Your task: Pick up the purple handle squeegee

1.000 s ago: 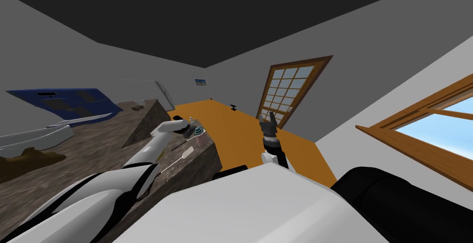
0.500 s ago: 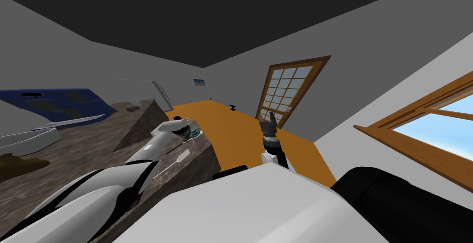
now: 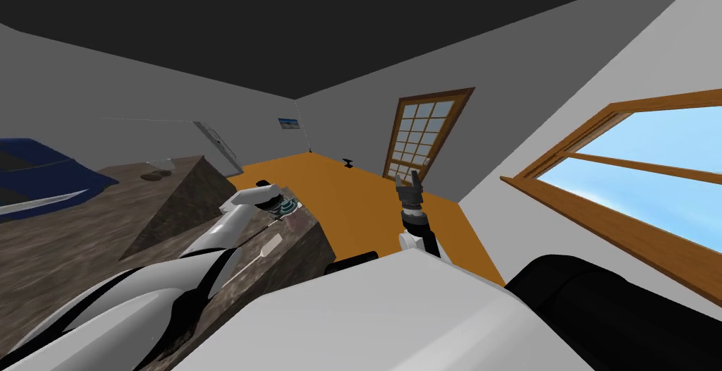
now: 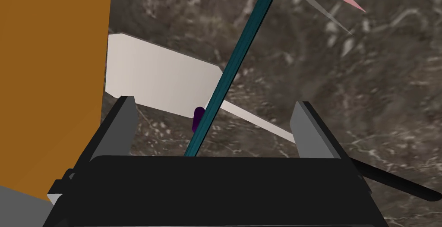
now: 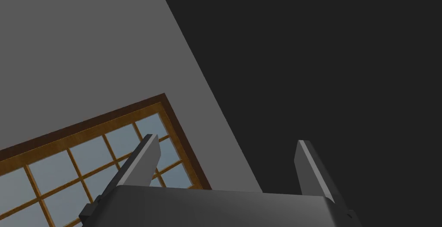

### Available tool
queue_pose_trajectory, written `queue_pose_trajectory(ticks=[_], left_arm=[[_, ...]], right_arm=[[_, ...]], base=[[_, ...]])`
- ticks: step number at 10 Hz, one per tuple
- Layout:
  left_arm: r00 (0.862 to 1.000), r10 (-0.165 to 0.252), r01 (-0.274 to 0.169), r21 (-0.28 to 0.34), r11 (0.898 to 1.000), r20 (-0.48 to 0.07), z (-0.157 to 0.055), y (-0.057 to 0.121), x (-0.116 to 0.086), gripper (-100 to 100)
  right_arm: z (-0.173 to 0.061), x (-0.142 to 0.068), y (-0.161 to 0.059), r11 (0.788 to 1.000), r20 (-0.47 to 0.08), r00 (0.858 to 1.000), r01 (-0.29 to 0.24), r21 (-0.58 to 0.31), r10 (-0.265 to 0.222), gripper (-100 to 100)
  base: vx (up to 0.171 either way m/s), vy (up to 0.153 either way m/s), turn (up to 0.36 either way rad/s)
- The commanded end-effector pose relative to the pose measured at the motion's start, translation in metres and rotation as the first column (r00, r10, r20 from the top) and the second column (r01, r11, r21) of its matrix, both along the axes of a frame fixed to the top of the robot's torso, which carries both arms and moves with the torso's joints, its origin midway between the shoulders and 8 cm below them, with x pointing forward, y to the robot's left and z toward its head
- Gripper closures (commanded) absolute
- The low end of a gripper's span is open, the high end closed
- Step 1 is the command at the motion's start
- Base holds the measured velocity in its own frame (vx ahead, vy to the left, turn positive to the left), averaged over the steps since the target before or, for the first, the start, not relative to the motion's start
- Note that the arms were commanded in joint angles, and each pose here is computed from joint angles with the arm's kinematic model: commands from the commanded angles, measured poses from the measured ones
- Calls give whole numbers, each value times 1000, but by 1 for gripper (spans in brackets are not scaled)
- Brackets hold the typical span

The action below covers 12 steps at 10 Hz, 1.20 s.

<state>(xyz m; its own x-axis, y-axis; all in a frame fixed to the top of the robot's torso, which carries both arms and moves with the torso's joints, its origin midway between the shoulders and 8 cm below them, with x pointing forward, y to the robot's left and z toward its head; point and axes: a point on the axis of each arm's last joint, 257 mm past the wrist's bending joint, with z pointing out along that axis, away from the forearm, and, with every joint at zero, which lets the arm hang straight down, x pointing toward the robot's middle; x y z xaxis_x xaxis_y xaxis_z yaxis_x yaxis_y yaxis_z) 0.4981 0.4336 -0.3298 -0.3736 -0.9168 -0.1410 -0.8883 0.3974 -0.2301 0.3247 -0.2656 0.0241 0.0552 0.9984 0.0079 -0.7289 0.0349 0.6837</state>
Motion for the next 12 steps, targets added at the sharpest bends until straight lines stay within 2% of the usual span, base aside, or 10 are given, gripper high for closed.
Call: queue_pose_trajectory(ticks=[1,4,5,6,7,9,10,11,12], left_arm=[[998,70,-70,1,998,3,-1,19,-7,-100],[980,197,-197,1,980,2,-8,58,-25,-100],[980,198,-198,0,980,3,-8,58,-25,-100],[971,239,-239,0,971,2,-11,70,-32,-100],[971,239,-239,0,971,2,-11,70,-32,-100],[947,320,-320,1,947,-1,-16,94,-48,-100],[955,295,-295,1,955,-2,-15,88,-43,-100],[954,300,-300,1,954,0,-15,89,-43,100],[954,299,-299,1,954,0,-15,89,-43,100]], right_arm=[[0,0,0,1000,0,1000,0,0,0,0],[0,0,0,1000,0,1000,0,0,0,0],[0,0,0,1000,0,1000,0,0,0,0],[0,0,0,1000,0,1000,0,0,0,0],[0,0,0,1000,0,1000,0,0,0,0],[0,0,0,1000,0,1000,0,0,0,0],[0,0,0,1000,0,1000,0,0,0,0],[0,0,0,1000,-1,1000,0,0,0,0],[0,0,0,1000,-1,1000,0,0,0,0]], base=[[-130,97,-372],[-140,83,-435],[-97,54,-201],[-83,41,-314],[-60,38,-171],[-82,40,-373],[-52,30,-81],[-9,4,14],[0,3,-20]])
